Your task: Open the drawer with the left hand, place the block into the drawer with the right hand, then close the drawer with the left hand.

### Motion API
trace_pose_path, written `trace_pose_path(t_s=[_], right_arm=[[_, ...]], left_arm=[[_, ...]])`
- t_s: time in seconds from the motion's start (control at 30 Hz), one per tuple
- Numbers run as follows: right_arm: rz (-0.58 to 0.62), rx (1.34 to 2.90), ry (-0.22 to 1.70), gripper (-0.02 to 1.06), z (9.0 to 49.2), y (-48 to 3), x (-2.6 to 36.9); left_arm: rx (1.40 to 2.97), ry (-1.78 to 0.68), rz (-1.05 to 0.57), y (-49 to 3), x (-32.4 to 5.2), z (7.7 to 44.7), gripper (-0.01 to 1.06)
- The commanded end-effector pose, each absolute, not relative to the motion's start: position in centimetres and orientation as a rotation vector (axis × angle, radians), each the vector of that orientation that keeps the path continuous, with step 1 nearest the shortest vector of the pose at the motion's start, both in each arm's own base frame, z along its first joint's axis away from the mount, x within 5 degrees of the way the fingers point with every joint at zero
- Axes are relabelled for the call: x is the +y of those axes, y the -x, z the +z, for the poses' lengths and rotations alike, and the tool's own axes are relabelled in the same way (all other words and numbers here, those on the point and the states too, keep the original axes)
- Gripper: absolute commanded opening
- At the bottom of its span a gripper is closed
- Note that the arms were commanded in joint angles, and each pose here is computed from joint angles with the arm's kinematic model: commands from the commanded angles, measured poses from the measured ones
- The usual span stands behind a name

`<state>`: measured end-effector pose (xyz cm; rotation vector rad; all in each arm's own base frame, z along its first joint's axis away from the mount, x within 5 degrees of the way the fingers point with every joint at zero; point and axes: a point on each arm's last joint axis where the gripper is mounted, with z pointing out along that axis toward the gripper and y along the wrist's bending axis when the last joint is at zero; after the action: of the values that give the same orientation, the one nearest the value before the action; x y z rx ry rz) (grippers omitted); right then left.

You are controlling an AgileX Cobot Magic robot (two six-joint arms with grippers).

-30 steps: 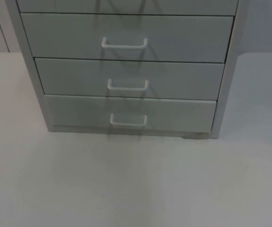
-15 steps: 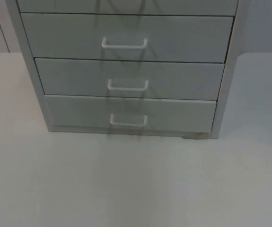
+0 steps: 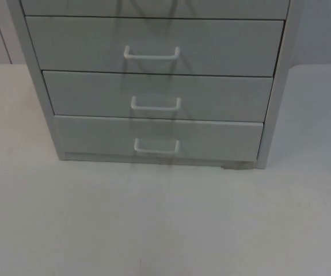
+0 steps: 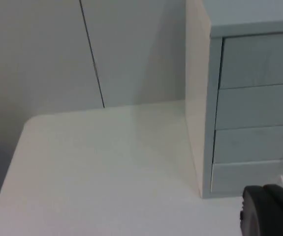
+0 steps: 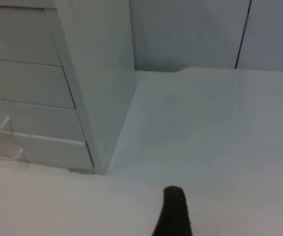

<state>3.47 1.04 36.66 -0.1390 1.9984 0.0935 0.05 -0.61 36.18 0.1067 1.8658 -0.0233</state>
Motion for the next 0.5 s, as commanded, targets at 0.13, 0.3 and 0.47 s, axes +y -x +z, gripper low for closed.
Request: trace_pose_path(t_s=[0.13, 0.3, 0.47], right_arm=[[0.069, 1.922, 0.16, 0.6, 36.2, 0.1, 0.8], [0.067, 1.895, 0.158, 0.6, 34.2, 1.1, 0.8], [0.07, 1.937, 0.161, 0.6, 31.3, 1.3, 0.8]], left_arm=[[1.815, -0.114, -0.012, 2.9, -0.6, 34.8, 0.0], [1.863, -0.113, -0.001, 2.5, -0.5, 32.0, 0.0], [1.93, -0.107, -0.011, 1.9, -0.6, 30.6, 0.0]])
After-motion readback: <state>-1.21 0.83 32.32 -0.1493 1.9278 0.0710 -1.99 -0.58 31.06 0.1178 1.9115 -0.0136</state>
